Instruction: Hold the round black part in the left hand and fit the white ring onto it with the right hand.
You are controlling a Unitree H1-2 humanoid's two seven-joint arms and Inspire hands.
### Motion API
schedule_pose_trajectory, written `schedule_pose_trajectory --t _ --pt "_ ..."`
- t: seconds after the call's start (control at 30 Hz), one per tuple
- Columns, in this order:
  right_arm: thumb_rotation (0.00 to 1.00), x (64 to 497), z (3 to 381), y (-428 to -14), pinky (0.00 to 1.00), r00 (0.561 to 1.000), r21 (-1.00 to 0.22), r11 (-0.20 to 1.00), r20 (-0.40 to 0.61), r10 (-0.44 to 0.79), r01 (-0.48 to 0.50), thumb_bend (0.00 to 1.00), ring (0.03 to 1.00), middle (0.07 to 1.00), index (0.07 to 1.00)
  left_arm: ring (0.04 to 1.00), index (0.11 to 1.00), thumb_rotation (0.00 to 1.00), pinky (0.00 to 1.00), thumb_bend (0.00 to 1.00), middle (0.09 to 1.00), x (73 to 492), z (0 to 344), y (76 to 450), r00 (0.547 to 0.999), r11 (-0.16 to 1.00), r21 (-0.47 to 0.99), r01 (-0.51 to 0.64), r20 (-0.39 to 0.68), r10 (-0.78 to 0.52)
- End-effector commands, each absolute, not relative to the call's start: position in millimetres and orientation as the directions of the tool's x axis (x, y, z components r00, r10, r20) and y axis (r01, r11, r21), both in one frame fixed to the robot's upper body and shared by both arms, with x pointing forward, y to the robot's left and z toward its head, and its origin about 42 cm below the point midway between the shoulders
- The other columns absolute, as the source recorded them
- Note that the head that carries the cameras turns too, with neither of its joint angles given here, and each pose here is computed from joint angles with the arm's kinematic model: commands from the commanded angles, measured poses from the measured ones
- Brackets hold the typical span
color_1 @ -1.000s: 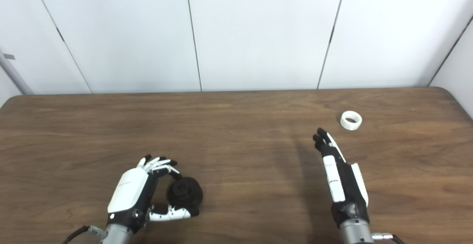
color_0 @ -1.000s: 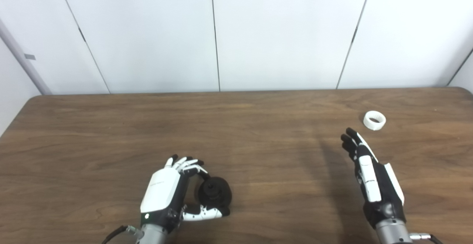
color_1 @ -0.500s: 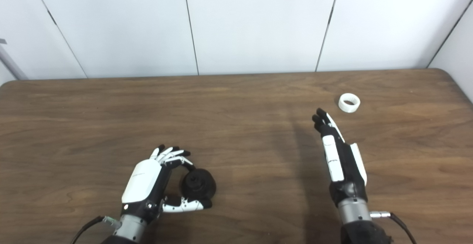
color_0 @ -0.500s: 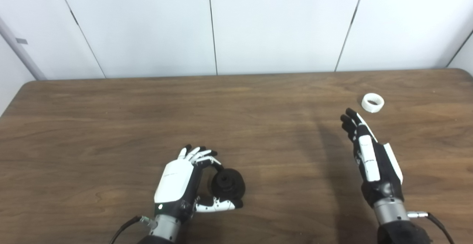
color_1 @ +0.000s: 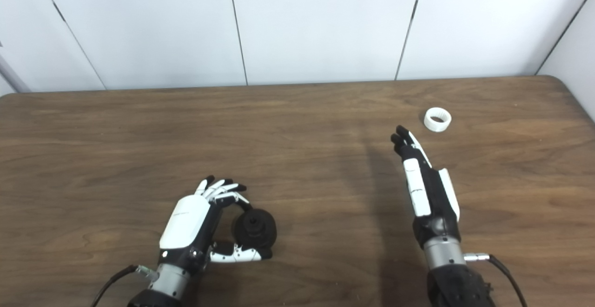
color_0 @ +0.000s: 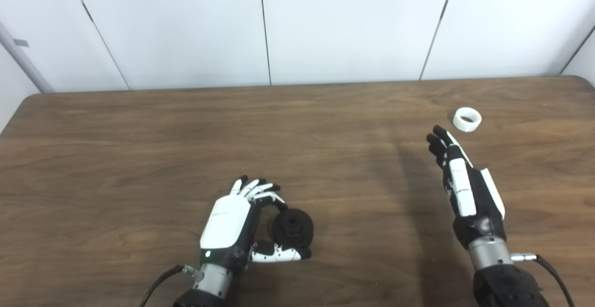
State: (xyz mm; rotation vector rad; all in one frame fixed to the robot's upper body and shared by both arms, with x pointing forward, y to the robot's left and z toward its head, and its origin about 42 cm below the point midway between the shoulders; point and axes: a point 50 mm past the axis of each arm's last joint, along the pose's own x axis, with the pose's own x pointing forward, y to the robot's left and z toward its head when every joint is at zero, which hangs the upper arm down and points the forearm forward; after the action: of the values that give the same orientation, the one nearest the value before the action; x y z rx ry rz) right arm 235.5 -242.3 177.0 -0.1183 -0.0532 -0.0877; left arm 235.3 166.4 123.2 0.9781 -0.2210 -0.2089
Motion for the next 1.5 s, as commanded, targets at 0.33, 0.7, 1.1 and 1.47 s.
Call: schedule_pose_trajectory --t 0.33,0.7,1.1,1.47 --pt "1.00 238.2 200.0 -245.5 1.00 0.987 -0.106 0.989 0.141 -0.084 0.099 0.58 0.928 0.917 0.934 0.893 0.487 0.05 1.00 0.52 0.802 233.3 117.8 163.4 0.940 0.502 0.864 0.037 0.140 -0.310" --pt "1.00 244.3 208.9 -253.2 1.00 0.983 -0.116 0.987 0.161 -0.090 0.109 0.58 0.932 0.927 0.930 0.886 0.487 0.05 1.00 0.52 0.801 234.6 117.0 163.9 0.942 0.504 0.863 0.032 0.142 -0.305" --pt "0.84 270.5 234.0 -276.3 0.94 0.969 -0.301 0.936 0.220 -0.117 0.181 0.54 0.919 0.919 0.892 0.885 0.487 0.05 1.00 0.52 0.799 234.9 116.8 170.7 0.942 0.497 0.867 0.034 0.138 -0.306" --pt "0.46 301.9 258.4 -309.6 0.94 0.945 -0.541 0.786 0.285 -0.164 0.299 0.66 0.927 0.896 0.745 0.883 0.486 0.05 1.00 0.52 0.792 234.4 118.9 182.0 0.943 0.498 0.867 0.029 0.141 -0.301"
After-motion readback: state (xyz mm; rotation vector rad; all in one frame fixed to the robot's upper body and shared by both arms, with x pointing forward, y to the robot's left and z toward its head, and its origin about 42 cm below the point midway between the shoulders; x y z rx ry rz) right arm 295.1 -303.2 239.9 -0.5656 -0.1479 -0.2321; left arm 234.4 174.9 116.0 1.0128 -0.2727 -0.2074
